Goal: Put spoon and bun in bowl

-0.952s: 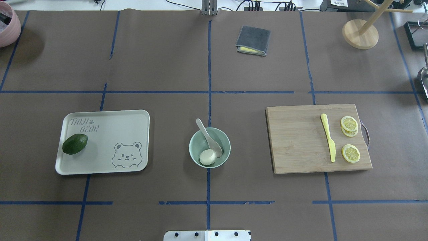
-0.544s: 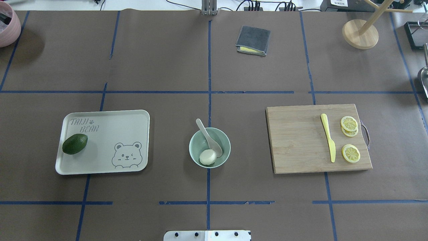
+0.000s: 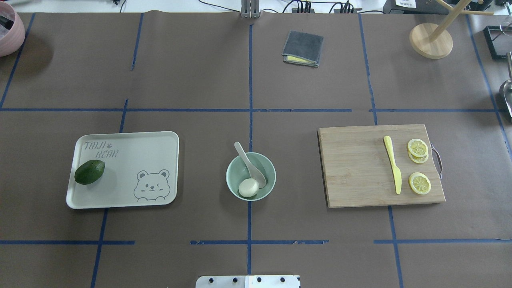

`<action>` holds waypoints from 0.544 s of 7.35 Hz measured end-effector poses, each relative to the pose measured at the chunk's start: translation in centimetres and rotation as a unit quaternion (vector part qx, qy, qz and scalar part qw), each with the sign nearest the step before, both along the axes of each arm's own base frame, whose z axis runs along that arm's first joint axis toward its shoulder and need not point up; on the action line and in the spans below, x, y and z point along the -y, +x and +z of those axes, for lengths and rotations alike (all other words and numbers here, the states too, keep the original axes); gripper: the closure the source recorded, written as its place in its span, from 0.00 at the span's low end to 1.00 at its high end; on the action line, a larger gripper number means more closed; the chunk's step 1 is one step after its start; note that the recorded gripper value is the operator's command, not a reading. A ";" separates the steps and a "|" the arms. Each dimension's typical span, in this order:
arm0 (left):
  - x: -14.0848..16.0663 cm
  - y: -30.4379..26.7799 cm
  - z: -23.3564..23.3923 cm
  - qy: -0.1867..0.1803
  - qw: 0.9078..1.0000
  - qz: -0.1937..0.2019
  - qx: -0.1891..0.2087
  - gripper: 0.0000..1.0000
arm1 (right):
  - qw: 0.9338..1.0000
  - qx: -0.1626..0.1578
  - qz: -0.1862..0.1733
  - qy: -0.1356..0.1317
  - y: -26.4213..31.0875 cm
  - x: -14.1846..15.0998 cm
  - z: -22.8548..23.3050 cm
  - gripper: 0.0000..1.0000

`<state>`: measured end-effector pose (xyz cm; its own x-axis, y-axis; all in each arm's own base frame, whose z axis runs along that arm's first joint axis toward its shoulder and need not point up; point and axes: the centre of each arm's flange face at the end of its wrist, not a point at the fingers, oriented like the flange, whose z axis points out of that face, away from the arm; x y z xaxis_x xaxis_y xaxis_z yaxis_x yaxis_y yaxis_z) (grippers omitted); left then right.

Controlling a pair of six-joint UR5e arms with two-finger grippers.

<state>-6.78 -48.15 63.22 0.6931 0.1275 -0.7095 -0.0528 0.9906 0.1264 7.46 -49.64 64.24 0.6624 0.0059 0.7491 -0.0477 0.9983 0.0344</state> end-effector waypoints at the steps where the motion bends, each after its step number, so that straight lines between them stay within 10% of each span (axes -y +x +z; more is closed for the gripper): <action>1: 0.0 0.0 -0.1 0.002 1.000 0.000 0.000 0.00 | 1.000 0.000 0.000 0.000 0.0 0.0 0.0 0.00; 4: 0.1 0.0 -0.1 0.003 1.000 -0.001 0.001 0.00 | 1.000 -0.001 0.000 0.001 0.0 0.1 -0.1 0.00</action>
<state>-6.80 -48.22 63.16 0.6941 0.1310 -0.7079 -0.0518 0.9898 0.1324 7.47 -49.70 64.17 0.6632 0.0048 0.7484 -0.0477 0.9982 0.0359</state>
